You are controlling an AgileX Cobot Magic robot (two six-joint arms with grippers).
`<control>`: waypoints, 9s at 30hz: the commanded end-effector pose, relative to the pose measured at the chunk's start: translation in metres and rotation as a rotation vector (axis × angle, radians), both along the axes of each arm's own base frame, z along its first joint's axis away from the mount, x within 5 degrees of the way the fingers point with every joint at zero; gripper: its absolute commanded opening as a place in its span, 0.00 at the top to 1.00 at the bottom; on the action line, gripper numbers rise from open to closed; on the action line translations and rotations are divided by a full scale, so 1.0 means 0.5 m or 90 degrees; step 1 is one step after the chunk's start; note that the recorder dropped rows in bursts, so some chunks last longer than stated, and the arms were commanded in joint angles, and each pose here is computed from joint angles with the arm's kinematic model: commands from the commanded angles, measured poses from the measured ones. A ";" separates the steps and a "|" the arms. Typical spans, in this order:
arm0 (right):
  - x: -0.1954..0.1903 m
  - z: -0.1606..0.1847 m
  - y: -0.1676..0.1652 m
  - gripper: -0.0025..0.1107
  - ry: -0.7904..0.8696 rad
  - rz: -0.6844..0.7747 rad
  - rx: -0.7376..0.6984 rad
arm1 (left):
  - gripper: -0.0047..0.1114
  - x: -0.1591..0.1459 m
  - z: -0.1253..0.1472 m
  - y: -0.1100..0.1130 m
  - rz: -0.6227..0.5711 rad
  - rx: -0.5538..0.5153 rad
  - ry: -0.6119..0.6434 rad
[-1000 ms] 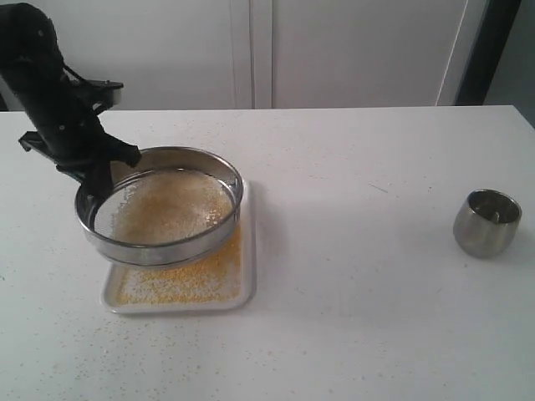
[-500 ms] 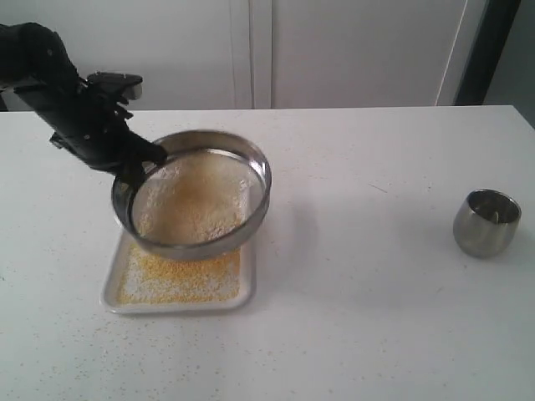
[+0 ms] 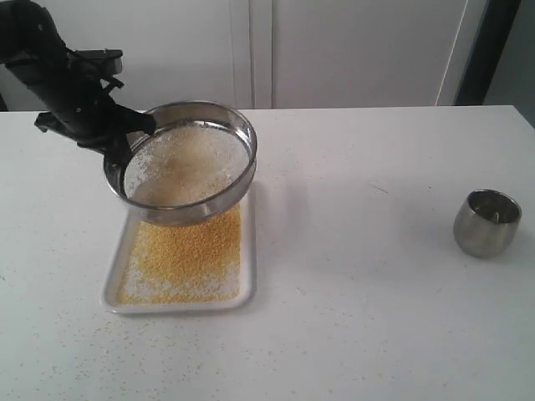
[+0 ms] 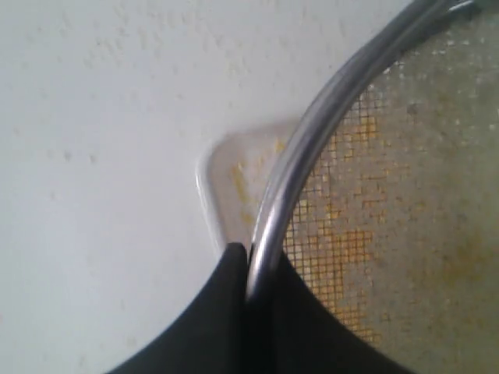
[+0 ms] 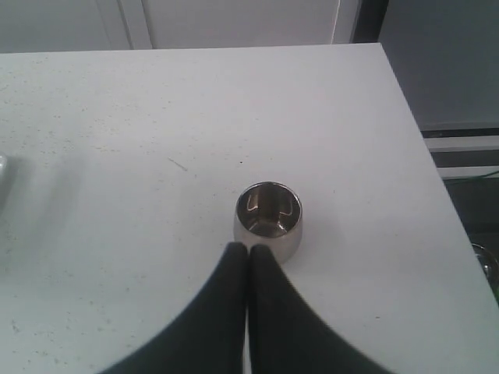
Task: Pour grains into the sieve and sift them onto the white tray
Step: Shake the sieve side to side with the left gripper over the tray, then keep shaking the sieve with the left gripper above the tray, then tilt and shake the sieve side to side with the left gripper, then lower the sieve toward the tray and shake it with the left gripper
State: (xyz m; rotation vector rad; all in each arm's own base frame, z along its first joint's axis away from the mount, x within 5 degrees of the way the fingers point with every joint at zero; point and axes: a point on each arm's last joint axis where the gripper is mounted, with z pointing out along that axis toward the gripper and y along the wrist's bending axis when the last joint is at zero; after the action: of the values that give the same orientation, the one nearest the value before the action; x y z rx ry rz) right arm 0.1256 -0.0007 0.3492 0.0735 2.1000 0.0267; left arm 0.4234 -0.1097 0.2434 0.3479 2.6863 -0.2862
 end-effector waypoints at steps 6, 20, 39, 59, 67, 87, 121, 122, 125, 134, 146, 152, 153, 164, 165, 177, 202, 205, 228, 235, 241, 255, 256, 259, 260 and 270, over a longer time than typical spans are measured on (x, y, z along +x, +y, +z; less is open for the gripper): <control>-0.002 0.003 -0.002 0.98 -0.007 -0.005 0.002 | 0.96 -0.024 -0.028 -0.023 -0.019 0.007 0.116; -0.002 0.003 -0.002 0.98 -0.007 -0.005 0.002 | 0.96 0.009 -0.045 -0.044 -0.109 0.027 -0.016; -0.002 0.003 -0.002 0.98 -0.007 -0.005 0.002 | 0.96 -0.037 -0.021 -0.011 -0.060 0.056 0.146; -0.002 0.003 -0.002 0.98 -0.007 -0.005 0.002 | 0.96 -0.036 -0.037 -0.014 0.030 -0.029 0.210; -0.002 0.003 -0.002 0.98 -0.007 -0.005 0.002 | 0.96 0.004 -0.050 -0.015 0.047 -0.008 0.082; -0.002 0.003 -0.002 0.98 -0.007 -0.005 0.002 | 0.96 -0.010 -0.047 -0.047 -0.124 0.077 0.027; -0.002 0.004 -0.002 0.98 -0.008 -0.011 0.012 | 0.96 -0.019 -0.062 -0.038 -0.008 0.028 0.052; -0.002 0.004 -0.002 0.98 -0.008 -0.011 0.012 | 0.96 -0.023 -0.061 -0.035 0.013 0.018 0.073; -0.002 0.004 -0.002 0.98 -0.008 -0.011 0.012 | 0.96 -0.036 -0.059 -0.032 -0.012 0.035 0.108; -0.002 0.004 -0.002 0.98 -0.008 -0.011 0.012 | 0.96 -0.046 -0.074 -0.029 -0.011 0.042 0.128; -0.002 0.004 -0.002 0.98 -0.008 -0.011 0.012 | 0.96 -0.119 -0.009 0.007 0.011 -0.006 0.025; -0.002 0.004 -0.002 0.98 -0.008 -0.011 0.012 | 0.96 -0.080 -0.003 0.028 0.077 -0.036 -0.102; -0.002 0.004 -0.002 0.98 -0.008 -0.011 0.012 | 0.96 -0.073 -0.011 0.033 0.079 -0.033 -0.064; -0.002 0.004 -0.002 0.98 -0.008 -0.011 0.012 | 0.96 -0.103 -0.024 0.033 0.080 -0.046 -0.033; -0.002 0.004 -0.002 0.98 -0.008 -0.011 0.012 | 0.96 -0.084 -0.028 0.039 0.078 -0.044 0.022; -0.002 0.004 -0.002 0.98 -0.008 -0.011 0.012 | 0.96 -0.061 -0.017 0.016 0.034 -0.044 0.001; -0.002 0.004 -0.002 0.98 -0.008 -0.011 0.012 | 0.96 -0.054 0.001 -0.015 -0.044 0.027 -0.015; -0.002 0.004 -0.002 0.98 -0.008 -0.011 0.012 | 0.96 -0.026 -0.003 0.009 0.069 0.068 -0.047; -0.002 0.004 -0.002 0.98 -0.008 -0.011 0.012 | 0.96 -0.030 -0.069 0.032 0.165 -0.042 0.106; -0.002 0.004 -0.002 0.98 -0.010 -0.011 0.012 | 0.96 -0.052 -0.056 -0.007 -0.071 0.016 0.104; -0.001 0.005 -0.002 0.98 -0.012 -0.011 0.012 | 0.96 -0.068 -0.043 -0.023 -0.088 0.042 0.113; -0.001 0.005 -0.002 0.98 -0.012 -0.011 0.012 | 0.96 -0.063 -0.043 -0.045 -0.105 0.024 0.065; -0.001 0.005 -0.002 0.98 -0.012 -0.011 0.012 | 0.96 -0.059 -0.044 -0.045 -0.105 0.033 0.045; -0.001 0.005 -0.002 0.98 -0.012 -0.011 0.012 | 0.96 -0.028 -0.049 0.009 0.134 -0.002 0.040; -0.002 0.005 -0.002 0.98 -0.014 -0.011 0.012 | 0.96 -0.033 -0.051 0.013 0.142 -0.020 0.069; -0.002 0.005 -0.002 0.98 -0.015 -0.011 0.012 | 0.96 -0.047 -0.047 0.006 0.098 0.026 0.080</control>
State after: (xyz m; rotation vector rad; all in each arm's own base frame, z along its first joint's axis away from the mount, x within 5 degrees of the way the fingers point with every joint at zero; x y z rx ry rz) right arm 0.1257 -0.0006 0.3495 0.0962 2.0955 0.0415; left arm 0.3994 -0.1234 0.2115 0.3138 2.7994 -0.2078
